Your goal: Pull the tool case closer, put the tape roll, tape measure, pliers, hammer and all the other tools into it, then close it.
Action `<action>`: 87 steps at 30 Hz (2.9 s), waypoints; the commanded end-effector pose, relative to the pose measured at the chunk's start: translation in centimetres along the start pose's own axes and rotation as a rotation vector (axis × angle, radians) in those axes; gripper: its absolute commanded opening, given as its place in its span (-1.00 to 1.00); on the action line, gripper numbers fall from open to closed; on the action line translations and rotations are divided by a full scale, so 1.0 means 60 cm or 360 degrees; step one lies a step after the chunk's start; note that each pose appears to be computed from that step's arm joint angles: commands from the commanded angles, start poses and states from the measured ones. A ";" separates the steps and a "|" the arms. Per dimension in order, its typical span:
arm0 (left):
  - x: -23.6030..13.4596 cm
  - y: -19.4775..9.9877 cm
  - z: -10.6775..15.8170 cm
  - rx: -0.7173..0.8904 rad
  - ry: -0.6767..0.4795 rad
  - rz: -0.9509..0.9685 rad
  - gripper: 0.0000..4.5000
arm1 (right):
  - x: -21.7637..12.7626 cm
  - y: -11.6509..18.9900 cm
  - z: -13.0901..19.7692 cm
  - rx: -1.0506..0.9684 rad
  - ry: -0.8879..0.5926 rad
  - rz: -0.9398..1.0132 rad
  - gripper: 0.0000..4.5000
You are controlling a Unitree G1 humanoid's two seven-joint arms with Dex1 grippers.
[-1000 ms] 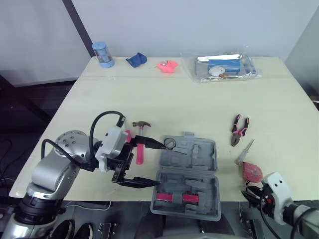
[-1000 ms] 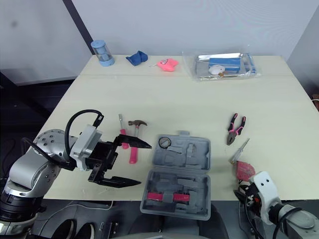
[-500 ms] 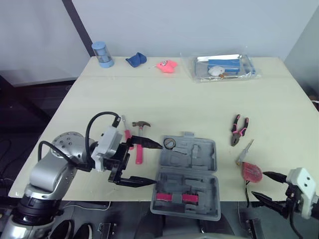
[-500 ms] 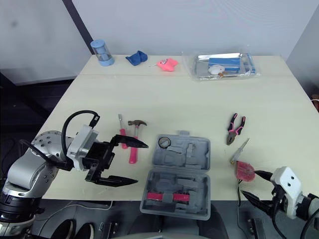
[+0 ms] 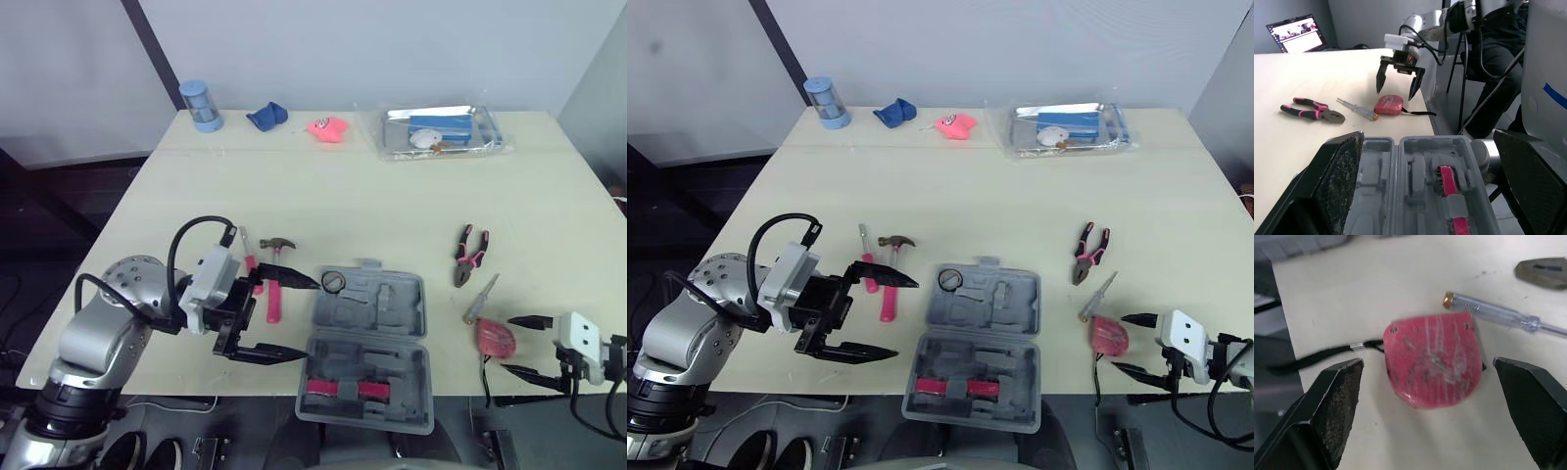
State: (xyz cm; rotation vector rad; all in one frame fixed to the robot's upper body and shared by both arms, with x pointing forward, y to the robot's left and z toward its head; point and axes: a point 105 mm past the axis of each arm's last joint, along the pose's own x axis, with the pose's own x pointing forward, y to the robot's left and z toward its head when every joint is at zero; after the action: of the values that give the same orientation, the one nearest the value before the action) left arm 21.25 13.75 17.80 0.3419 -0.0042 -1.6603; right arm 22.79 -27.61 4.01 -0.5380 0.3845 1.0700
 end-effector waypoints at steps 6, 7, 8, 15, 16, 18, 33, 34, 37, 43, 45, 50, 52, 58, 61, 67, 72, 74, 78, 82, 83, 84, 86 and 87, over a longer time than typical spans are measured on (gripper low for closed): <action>0.005 -0.002 0.017 0.0075 -0.0027 -0.0013 1.00 | 0.021 -0.014 0.012 -0.0088 0.0007 0.0043 0.99; 0.006 -0.002 0.017 0.0077 -0.0027 -0.0015 1.00 | 0.022 -0.015 0.013 -0.0089 0.0007 0.0043 0.99; 0.006 -0.001 0.018 0.0077 -0.0027 -0.0015 1.00 | 0.023 -0.015 0.012 -0.0087 0.0008 0.0044 0.99; 0.007 0.000 0.018 0.0087 -0.0027 -0.0019 1.00 | 0.022 -0.011 0.000 -0.0042 0.0069 0.0085 0.99; 0.007 0.001 0.018 0.0087 -0.0027 -0.0019 1.00 | 0.022 -0.011 0.000 -0.0040 0.0072 0.0088 0.99; 0.007 0.000 0.018 0.0087 -0.0027 -0.0021 1.00 | 0.022 -0.013 -0.001 -0.0033 0.0071 0.0074 0.99; 0.011 -0.001 0.011 0.0072 -0.0051 -0.0024 1.00 | 0.008 -0.025 0.006 -0.0062 0.0100 0.0056 0.28; 0.011 -0.001 0.011 0.0073 -0.0052 -0.0025 1.00 | 0.010 -0.025 0.005 -0.0062 0.0101 0.0054 0.28; 0.010 -0.001 0.011 0.0075 -0.0045 -0.0025 1.00 | 0.010 -0.028 0.009 -0.0078 0.0095 0.0038 0.28; 0.004 -0.003 0.007 0.0043 -0.0060 0.0037 1.00 | -0.016 -0.038 0.060 -0.0220 0.0135 0.0113 0.28; 0.002 -0.003 0.005 0.0029 -0.0073 0.0074 1.00 | -0.013 -0.039 0.087 -0.0248 0.0138 0.0150 0.28; -0.010 0.002 -0.004 -0.0004 -0.0073 0.0181 1.00 | 0.013 -0.045 0.149 -0.0277 0.0214 0.0189 0.28; -0.015 0.005 -0.005 -0.0011 -0.0084 0.0229 1.00 | 0.030 -0.048 0.173 -0.0278 0.0256 0.0186 0.28; -0.035 0.011 -0.015 -0.0044 -0.0081 0.0385 1.00 | 0.075 -0.044 0.215 -0.0337 0.0452 0.0282 0.28; -0.045 0.016 -0.021 -0.0060 -0.0079 0.0457 1.00 | 0.093 -0.051 0.226 -0.0388 0.0546 0.0294 0.28; -0.055 0.020 -0.033 -0.0086 -0.0064 0.0540 1.00 | 0.139 -0.064 0.246 -0.0490 0.0655 0.0281 0.28; -0.058 0.018 -0.037 -0.0112 -0.0055 0.0566 1.00 | 0.161 -0.064 0.245 -0.0543 0.0725 0.0294 0.28; -0.060 0.016 -0.040 -0.0116 -0.0043 0.0565 1.00 | 0.171 -0.062 0.246 -0.0558 0.0747 0.0299 0.28; -0.062 0.016 -0.043 -0.0114 -0.0032 0.0558 1.00 | 0.196 -0.065 0.248 -0.0597 0.0796 0.0281 0.28; -0.061 0.015 -0.043 -0.0112 -0.0042 0.0555 1.00 | 0.210 -0.068 0.250 -0.0610 0.0811 0.0266 0.28; -0.061 0.015 -0.043 -0.0113 -0.0044 0.0554 1.00 | 0.212 -0.068 0.250 -0.0613 0.0811 0.0265 0.28; -0.061 0.014 -0.043 -0.0115 -0.0046 0.0554 1.00 | 0.214 -0.067 0.250 -0.0612 0.0811 0.0268 0.28; -0.061 0.013 -0.043 -0.0118 -0.0051 0.0553 1.00 | 0.220 -0.063 0.248 -0.0623 0.0808 0.0284 0.28; -0.061 0.012 -0.043 -0.0119 -0.0051 0.0554 1.00 | 0.222 -0.061 0.247 -0.0627 0.0803 0.0291 0.28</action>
State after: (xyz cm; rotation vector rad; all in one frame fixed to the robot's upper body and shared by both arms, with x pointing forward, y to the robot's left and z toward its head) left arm 22.98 17.48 15.59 0.2208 0.0095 -1.3207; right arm 32.17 -10.76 9.07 -1.1271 0.7046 1.2010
